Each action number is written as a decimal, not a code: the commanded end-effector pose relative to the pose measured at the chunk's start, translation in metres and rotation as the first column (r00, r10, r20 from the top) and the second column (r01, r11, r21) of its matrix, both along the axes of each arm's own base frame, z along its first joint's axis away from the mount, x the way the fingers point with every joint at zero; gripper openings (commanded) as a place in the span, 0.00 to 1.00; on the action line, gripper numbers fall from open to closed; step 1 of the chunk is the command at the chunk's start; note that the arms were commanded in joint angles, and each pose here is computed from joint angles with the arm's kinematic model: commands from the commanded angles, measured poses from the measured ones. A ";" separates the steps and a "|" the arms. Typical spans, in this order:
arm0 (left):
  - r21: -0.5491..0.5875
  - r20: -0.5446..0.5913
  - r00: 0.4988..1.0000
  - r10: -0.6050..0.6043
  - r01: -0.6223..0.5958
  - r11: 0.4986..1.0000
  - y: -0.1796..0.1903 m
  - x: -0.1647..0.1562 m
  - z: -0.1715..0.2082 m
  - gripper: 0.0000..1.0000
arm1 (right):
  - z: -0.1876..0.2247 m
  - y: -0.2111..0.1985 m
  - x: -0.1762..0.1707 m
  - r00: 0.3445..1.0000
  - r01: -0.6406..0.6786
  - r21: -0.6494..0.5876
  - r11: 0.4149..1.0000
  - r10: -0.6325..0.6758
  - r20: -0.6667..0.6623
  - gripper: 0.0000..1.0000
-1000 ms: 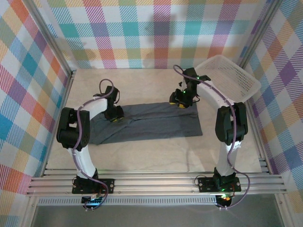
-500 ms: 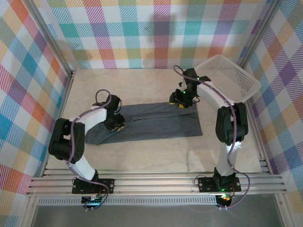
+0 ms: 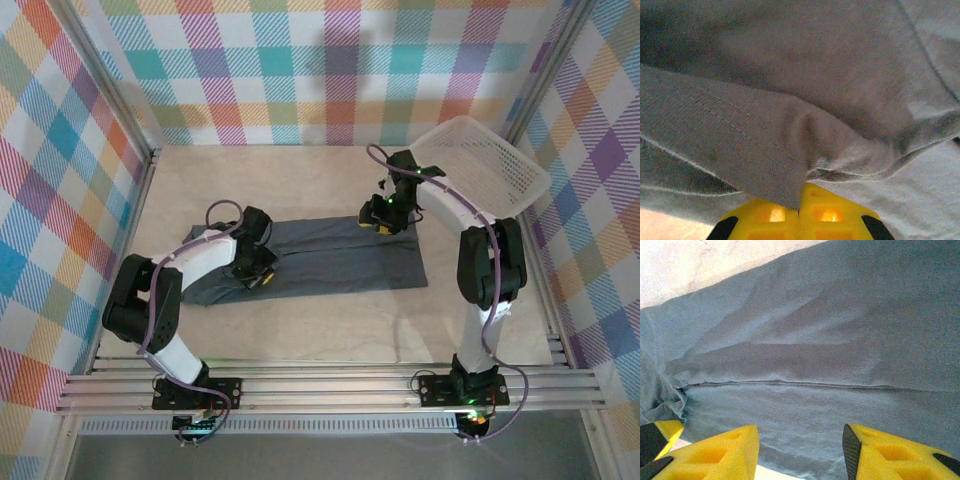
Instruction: Fold and stack the t-shirts
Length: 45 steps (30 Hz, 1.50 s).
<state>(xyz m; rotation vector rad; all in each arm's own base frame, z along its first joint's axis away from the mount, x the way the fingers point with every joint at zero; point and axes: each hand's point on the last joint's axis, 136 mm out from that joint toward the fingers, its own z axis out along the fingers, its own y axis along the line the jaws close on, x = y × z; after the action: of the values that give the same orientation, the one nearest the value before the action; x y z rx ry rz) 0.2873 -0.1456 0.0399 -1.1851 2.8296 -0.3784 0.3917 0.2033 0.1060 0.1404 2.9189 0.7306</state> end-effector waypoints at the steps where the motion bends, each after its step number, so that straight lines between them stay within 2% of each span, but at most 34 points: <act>1: -0.014 -0.105 0.993 0.054 -0.055 0.998 -0.007 -0.018 -0.003 0.00 | 0.011 0.000 -0.004 1.000 -0.012 0.027 1.000 0.011 0.023 0.48; 8: -0.064 -0.113 0.985 0.130 -0.138 0.988 -0.021 -0.014 -0.002 0.00 | 0.005 0.000 -0.007 1.000 -0.011 0.027 1.000 0.011 0.010 0.48; 11: -0.071 -0.154 0.971 0.183 -0.196 0.978 -0.024 -0.018 -0.005 0.00 | 0.005 0.001 -0.008 1.000 -0.011 0.030 0.999 0.011 0.006 0.48; 15: -0.135 -0.160 0.961 0.226 -0.248 0.959 -0.037 -0.018 -0.006 0.00 | 0.003 0.000 -0.009 1.000 -0.010 0.029 1.000 0.010 0.002 0.48; 17: -0.158 -0.160 0.963 0.217 -0.242 0.957 -0.042 -0.016 -0.004 0.05 | 0.002 0.000 -0.009 1.000 -0.010 0.027 1.000 0.010 0.001 0.48; 21: -0.155 -0.188 0.967 0.170 -0.200 0.967 -0.041 -0.026 0.008 0.30 | 0.001 0.000 -0.009 1.000 -0.010 0.029 1.000 0.010 -0.002 0.48; 23: -0.145 -0.188 0.969 0.163 -0.192 0.971 -0.036 -0.033 0.016 0.33 | 0.000 0.000 -0.009 1.000 -0.011 0.027 1.000 0.012 -0.004 0.48; 27: -0.058 -0.136 0.980 0.147 -0.156 0.986 -0.002 -0.039 0.040 0.31 | 0.001 0.003 -0.008 1.000 -0.018 0.033 0.999 0.019 -0.002 0.48; 31: 0.107 -0.182 0.968 0.173 -0.155 0.982 0.058 -0.064 0.048 0.25 | -0.001 0.009 -0.011 0.999 -0.037 0.046 0.998 0.038 -0.012 0.47; 34: 0.114 -0.202 0.956 0.211 -0.191 0.975 0.083 -0.073 0.037 0.25 | -0.003 0.019 -0.014 0.998 -0.057 0.074 0.996 0.059 -0.028 0.47; 37: 0.006 -0.129 0.961 0.243 -0.245 0.970 0.080 -0.053 0.029 0.24 | -0.002 0.032 -0.016 0.996 -0.085 0.084 0.993 0.088 -0.030 0.46; 40: -0.050 -0.054 0.967 0.250 -0.252 0.966 0.072 -0.032 0.031 0.24 | -0.003 0.042 -0.021 0.993 -0.109 0.085 0.990 0.112 -0.036 0.45; 45: -0.092 0.003 0.989 0.149 -0.148 0.985 0.034 -0.008 0.026 0.21 | -0.005 0.048 -0.027 0.991 -0.120 0.089 0.989 0.124 -0.044 0.45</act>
<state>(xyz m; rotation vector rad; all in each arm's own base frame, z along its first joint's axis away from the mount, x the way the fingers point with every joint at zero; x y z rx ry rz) 0.2569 -0.0862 0.0643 -1.5266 2.7056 -0.3967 0.3638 0.2434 0.0977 0.0129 2.9735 0.8443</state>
